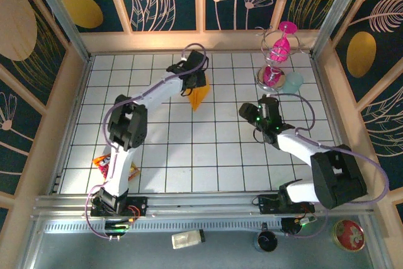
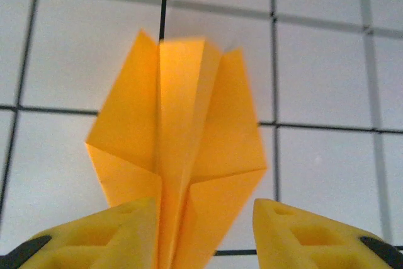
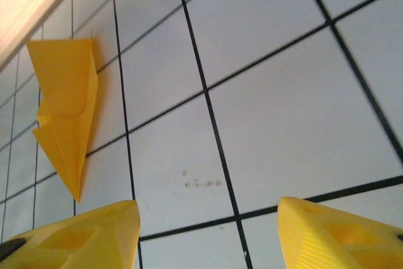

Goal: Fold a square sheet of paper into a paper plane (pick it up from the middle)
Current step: Move the paper plane to the top-center of the table, then reset both arms

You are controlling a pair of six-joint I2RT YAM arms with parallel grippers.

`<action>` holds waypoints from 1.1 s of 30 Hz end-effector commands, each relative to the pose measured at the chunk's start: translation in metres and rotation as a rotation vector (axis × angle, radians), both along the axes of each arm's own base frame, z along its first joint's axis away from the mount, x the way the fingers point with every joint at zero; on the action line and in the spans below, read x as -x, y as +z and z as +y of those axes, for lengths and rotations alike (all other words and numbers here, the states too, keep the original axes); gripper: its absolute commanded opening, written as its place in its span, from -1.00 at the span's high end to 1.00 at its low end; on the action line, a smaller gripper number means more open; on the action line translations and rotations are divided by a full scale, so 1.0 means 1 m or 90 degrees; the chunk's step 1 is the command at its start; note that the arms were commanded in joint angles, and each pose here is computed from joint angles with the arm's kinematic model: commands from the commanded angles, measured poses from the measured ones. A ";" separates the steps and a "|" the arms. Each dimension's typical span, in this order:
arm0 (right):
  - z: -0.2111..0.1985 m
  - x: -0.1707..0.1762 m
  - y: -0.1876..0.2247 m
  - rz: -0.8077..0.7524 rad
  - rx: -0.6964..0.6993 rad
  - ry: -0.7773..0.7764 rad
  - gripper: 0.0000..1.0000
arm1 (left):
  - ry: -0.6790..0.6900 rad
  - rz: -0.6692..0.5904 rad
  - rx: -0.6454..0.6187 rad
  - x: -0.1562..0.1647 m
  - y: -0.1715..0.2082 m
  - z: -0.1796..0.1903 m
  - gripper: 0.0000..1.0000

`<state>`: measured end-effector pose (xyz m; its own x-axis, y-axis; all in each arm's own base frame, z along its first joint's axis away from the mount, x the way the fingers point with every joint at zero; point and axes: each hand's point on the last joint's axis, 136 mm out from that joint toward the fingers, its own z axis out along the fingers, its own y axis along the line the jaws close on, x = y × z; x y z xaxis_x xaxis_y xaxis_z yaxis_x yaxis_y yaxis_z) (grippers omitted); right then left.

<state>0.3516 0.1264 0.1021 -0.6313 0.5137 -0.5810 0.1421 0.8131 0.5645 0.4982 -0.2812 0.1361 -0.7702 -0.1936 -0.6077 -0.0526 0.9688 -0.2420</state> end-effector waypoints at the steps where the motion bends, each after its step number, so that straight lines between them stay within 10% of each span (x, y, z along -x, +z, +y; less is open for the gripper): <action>1: -0.019 -0.012 0.041 -0.061 0.047 -0.034 -0.21 | 0.031 -0.076 0.021 0.007 0.061 0.018 0.06; 8: -0.070 -0.014 0.107 -0.157 0.158 -0.127 -0.40 | 0.122 -0.228 0.015 0.037 0.125 0.085 -0.46; 14: -0.125 0.000 0.125 -0.190 0.249 -0.236 -0.98 | 0.231 -0.332 0.006 0.087 0.125 0.175 -0.95; 23: -0.188 0.021 0.087 -0.157 0.336 -0.361 -0.98 | 0.359 -0.387 -0.077 0.158 0.076 0.281 -0.98; 33: -0.188 0.033 0.074 -0.297 0.352 -0.299 -0.98 | 0.314 -0.375 -0.154 0.153 0.028 0.319 -0.98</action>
